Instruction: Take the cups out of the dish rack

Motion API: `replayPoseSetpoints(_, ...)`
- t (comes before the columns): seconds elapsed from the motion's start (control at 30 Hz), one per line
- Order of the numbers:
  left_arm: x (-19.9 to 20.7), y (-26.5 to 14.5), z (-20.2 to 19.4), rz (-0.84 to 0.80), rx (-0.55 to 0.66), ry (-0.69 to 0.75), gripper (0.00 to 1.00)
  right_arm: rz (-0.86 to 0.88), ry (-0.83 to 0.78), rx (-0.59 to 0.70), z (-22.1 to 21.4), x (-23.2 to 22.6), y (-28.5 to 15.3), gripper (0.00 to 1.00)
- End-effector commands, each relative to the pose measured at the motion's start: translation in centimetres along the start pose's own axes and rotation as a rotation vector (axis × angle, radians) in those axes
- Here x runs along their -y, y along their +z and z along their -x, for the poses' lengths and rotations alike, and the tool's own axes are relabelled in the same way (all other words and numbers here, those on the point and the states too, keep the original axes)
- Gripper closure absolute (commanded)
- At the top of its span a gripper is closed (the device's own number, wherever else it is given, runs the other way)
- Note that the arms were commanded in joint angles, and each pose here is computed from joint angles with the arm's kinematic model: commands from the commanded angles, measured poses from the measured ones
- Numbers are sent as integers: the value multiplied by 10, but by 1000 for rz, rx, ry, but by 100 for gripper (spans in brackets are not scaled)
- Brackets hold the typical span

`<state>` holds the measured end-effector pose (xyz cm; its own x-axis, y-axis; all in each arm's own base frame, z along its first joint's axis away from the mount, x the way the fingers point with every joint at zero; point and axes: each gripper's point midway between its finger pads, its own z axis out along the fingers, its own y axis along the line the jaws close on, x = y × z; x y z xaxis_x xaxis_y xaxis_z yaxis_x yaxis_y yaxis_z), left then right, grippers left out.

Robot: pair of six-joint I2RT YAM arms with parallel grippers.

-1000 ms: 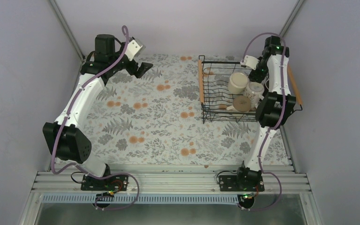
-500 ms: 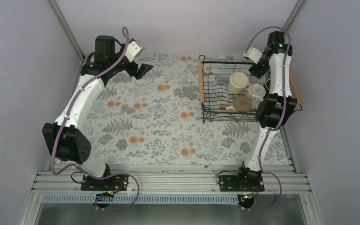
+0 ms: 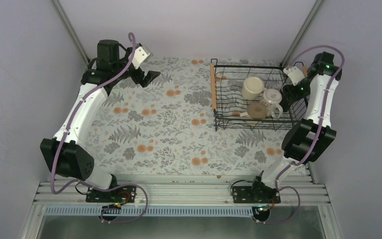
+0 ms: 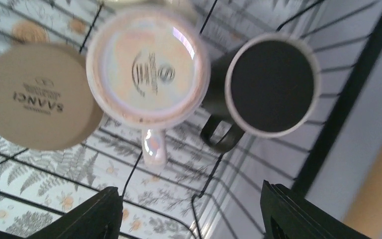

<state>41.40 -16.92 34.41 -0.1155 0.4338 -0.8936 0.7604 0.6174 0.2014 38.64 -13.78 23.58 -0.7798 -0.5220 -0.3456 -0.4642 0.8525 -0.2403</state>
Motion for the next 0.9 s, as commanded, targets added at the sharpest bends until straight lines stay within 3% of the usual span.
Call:
replayPoseSetpoints(0.0,14,-2,-6,-44,1,25,0,84,75,-74,-29,-17,22,29)
replayPoseSetpoints(0.7,34,2,-35,-96,-13,26,0,332,179,-113,-36,-43,101,47)
replayPoseSetpoints(0.87,36,1,-36,-101,-14,24,0,315,167,-97,-34,-40,103,64)
